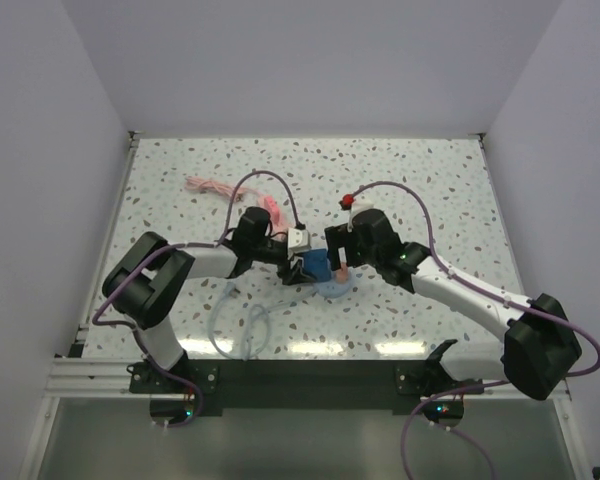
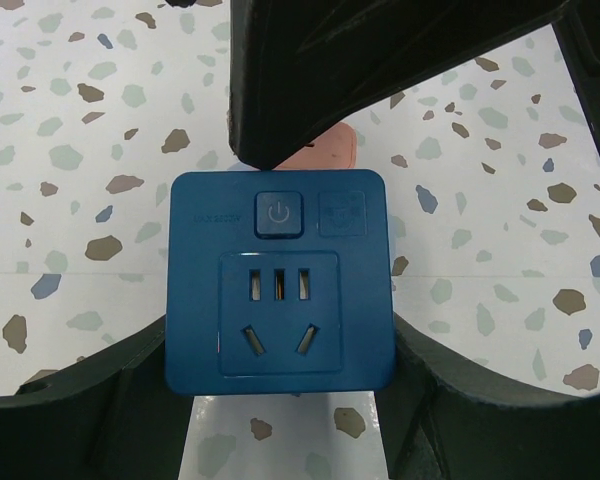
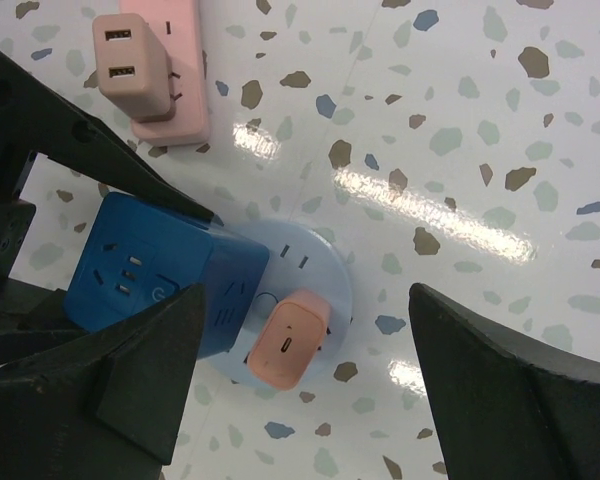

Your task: Insert the plug

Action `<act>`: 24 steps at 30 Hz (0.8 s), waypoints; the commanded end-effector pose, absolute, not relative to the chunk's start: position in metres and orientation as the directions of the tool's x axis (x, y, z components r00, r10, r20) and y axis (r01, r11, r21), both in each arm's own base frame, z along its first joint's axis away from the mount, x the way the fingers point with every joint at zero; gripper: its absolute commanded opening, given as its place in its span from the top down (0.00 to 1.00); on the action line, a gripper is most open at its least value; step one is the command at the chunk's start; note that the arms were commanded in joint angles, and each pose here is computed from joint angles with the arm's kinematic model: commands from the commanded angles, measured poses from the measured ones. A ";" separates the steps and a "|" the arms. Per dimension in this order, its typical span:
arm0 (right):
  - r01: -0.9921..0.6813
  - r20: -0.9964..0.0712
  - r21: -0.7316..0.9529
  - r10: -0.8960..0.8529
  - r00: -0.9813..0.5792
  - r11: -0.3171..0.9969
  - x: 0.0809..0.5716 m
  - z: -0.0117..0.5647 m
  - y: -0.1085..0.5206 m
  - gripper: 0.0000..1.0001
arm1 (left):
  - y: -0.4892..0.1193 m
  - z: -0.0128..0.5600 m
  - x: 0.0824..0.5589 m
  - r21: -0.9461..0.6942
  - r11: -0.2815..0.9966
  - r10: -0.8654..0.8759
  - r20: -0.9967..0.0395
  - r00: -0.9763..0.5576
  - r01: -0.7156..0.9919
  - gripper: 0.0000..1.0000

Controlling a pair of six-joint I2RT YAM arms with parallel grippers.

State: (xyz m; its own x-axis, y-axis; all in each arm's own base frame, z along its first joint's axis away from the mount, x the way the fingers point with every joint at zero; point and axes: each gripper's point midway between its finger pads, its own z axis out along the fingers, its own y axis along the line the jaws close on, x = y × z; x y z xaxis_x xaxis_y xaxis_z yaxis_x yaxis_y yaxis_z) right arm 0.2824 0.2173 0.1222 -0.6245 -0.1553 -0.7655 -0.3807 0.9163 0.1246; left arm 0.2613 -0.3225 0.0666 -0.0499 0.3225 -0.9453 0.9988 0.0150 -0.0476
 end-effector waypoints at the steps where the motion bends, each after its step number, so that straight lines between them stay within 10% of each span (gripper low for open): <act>1: -0.427 -0.799 0.201 -0.104 -0.592 0.882 0.288 0.146 0.244 0.12 | -0.338 0.082 0.267 0.029 -0.039 0.288 -0.957 0.039 0.999 1.00; 24: -0.478 -0.817 0.223 -0.104 -0.567 0.850 0.283 0.159 0.255 0.14 | -0.341 0.079 0.280 0.023 -0.032 0.344 -0.939 0.033 0.999 1.00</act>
